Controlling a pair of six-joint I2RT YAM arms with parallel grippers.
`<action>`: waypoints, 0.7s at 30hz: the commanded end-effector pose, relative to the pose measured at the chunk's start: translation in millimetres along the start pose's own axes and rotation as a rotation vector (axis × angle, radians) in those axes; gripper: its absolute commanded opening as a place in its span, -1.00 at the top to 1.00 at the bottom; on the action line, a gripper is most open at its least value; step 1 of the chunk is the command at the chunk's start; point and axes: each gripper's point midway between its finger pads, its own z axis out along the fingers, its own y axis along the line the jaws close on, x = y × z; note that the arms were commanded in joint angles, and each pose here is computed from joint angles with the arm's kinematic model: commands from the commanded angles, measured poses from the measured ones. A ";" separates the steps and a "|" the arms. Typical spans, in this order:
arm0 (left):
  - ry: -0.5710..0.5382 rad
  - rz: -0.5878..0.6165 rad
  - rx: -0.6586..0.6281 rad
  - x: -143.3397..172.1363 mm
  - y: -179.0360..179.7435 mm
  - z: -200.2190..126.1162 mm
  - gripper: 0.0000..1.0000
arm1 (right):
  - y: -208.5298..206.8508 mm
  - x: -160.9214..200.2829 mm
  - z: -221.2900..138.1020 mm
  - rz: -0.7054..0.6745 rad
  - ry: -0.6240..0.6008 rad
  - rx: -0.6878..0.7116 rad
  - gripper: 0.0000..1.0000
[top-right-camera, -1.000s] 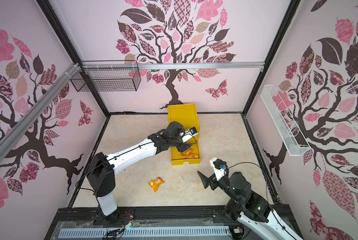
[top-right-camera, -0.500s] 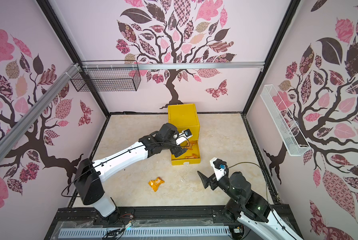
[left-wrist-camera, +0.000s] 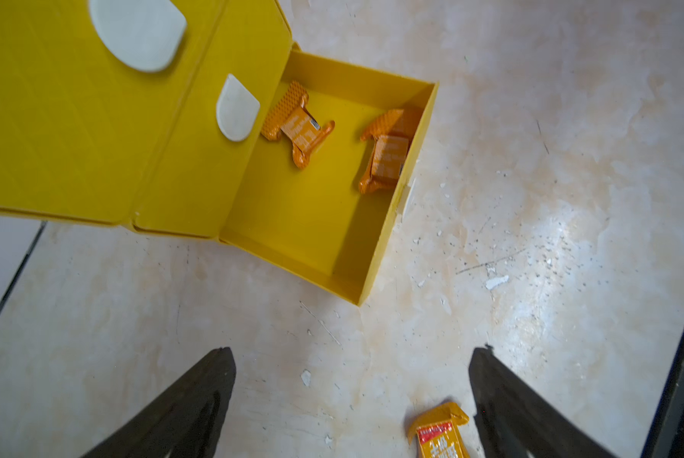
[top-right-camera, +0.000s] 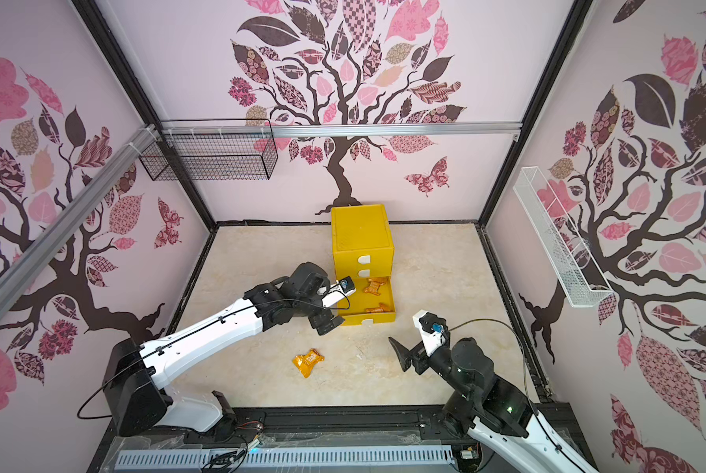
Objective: Place the cookies into the drawer by color
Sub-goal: Pick up the cookie at the center of the board.
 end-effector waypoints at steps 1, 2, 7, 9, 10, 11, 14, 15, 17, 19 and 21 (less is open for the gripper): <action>0.083 -0.018 0.080 39.7 -23.7 -1.6 -0.95 | -0.7 0.4 2.6 -0.004 0.000 0.004 -0.99; 0.093 -0.025 0.082 47.7 -26.7 -1.0 -0.95 | -0.6 0.3 2.7 -0.003 -0.001 0.003 -0.98; 0.132 -0.014 0.101 78.3 -38.5 7.2 -0.95 | 1.1 0.9 3.2 -0.008 0.005 -0.006 -0.99; 0.138 -0.021 0.115 84.4 -43.0 10.6 -0.95 | -0.4 0.8 3.2 -0.005 0.002 0.002 -0.99; 0.140 -0.025 0.120 87.4 -44.9 12.0 -0.95 | -0.7 0.7 3.3 -0.006 0.003 0.004 -0.99; 0.140 -0.029 0.128 90.5 -47.5 13.7 -0.95 | 0.6 1.4 3.8 -0.006 0.008 -0.003 -0.99; 0.166 -0.053 0.160 103.9 -56.7 22.6 -0.95 | 1.3 1.9 3.9 -0.009 0.011 -0.007 -0.99; 0.171 -0.058 0.174 106.7 -60.1 24.6 -0.95 | 0.9 1.2 3.2 -0.008 0.006 -0.005 -0.98; 0.181 -0.064 0.204 113.1 -67.1 27.0 -0.95 | -1.4 0.0 2.3 -0.003 -0.004 0.007 -0.99; 0.189 -0.067 0.205 118.2 -68.9 30.0 -0.95 | 0.1 0.3 2.4 -0.006 -0.001 -0.001 -0.99; 0.197 -0.074 0.198 123.8 -68.6 34.9 -0.95 | 1.3 0.2 2.4 -0.008 0.001 -0.008 -0.98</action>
